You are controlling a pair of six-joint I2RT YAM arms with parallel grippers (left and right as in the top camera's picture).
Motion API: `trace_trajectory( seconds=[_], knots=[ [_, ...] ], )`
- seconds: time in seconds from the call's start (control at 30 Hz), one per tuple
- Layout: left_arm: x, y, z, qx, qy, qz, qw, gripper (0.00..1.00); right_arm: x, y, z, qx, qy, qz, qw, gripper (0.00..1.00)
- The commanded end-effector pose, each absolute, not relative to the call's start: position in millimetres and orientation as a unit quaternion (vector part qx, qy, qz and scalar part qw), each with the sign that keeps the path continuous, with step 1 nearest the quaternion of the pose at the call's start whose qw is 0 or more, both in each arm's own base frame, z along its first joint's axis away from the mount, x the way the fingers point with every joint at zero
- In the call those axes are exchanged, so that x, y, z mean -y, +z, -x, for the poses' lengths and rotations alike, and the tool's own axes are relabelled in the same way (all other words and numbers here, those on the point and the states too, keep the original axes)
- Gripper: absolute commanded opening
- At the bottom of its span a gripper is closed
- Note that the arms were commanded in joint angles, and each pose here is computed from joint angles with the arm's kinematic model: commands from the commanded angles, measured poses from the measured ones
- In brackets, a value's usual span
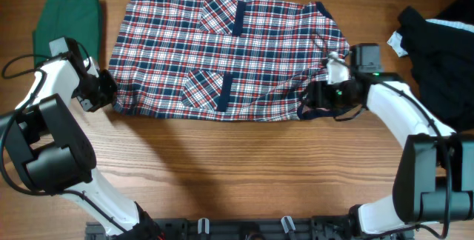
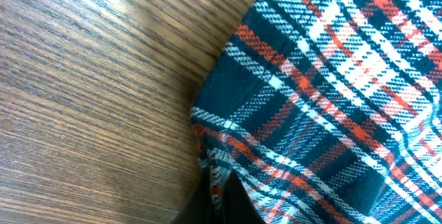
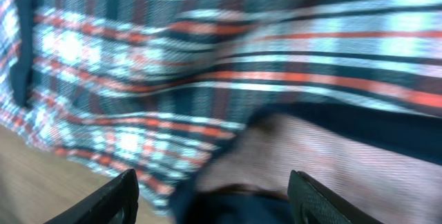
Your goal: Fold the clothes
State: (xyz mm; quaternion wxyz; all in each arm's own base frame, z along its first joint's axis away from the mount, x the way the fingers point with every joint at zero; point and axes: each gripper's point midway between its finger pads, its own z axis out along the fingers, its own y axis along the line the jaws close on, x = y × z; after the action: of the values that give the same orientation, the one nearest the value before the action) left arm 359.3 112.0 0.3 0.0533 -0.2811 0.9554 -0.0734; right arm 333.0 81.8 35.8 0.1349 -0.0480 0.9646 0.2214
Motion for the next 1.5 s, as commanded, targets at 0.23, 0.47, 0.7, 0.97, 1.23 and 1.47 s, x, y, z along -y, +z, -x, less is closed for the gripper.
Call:
trace_trajectory(
  seconds=[0.23, 0.47, 0.7, 0.97, 1.23, 1.47],
  knots=[
    [-108.2, 1.7, -359.4, -0.956, -0.079, 0.278, 0.056, 0.04, -107.9, 31.2, -316.5, -0.960, 0.247, 0.082, 0.105, 0.64],
    [-108.0, 1.6, -358.8, -0.956, -0.079, 0.278, 0.055, 0.04, -105.6, 25.4, -305.2, -0.963, 0.242, 0.078, 0.084, 0.57],
    [-108.0, 1.6, -358.8, -0.956, -0.079, 0.278, 0.055, 0.04, -105.7, 11.0, -296.0, -0.963, 0.245, 0.072, 0.083, 0.51],
    [-107.6, 1.5, -357.8, -0.956, -0.080, 0.278, 0.053, 0.04, -109.1, 14.0, -303.1, -0.959, 0.254, 0.075, 0.099, 0.45],
    [-107.6, 1.5, -357.8, -0.956, -0.080, 0.278, 0.053, 0.04, -123.3, 15.7, -302.5, -0.955, 0.260, 0.097, 0.103, 0.43],
    [-107.7, 1.5, -357.9, -0.956, -0.080, 0.278, 0.053, 0.04, -126.7, 9.8, -301.9, -0.963, 0.233, 0.090, 0.099, 0.36]
  ],
)
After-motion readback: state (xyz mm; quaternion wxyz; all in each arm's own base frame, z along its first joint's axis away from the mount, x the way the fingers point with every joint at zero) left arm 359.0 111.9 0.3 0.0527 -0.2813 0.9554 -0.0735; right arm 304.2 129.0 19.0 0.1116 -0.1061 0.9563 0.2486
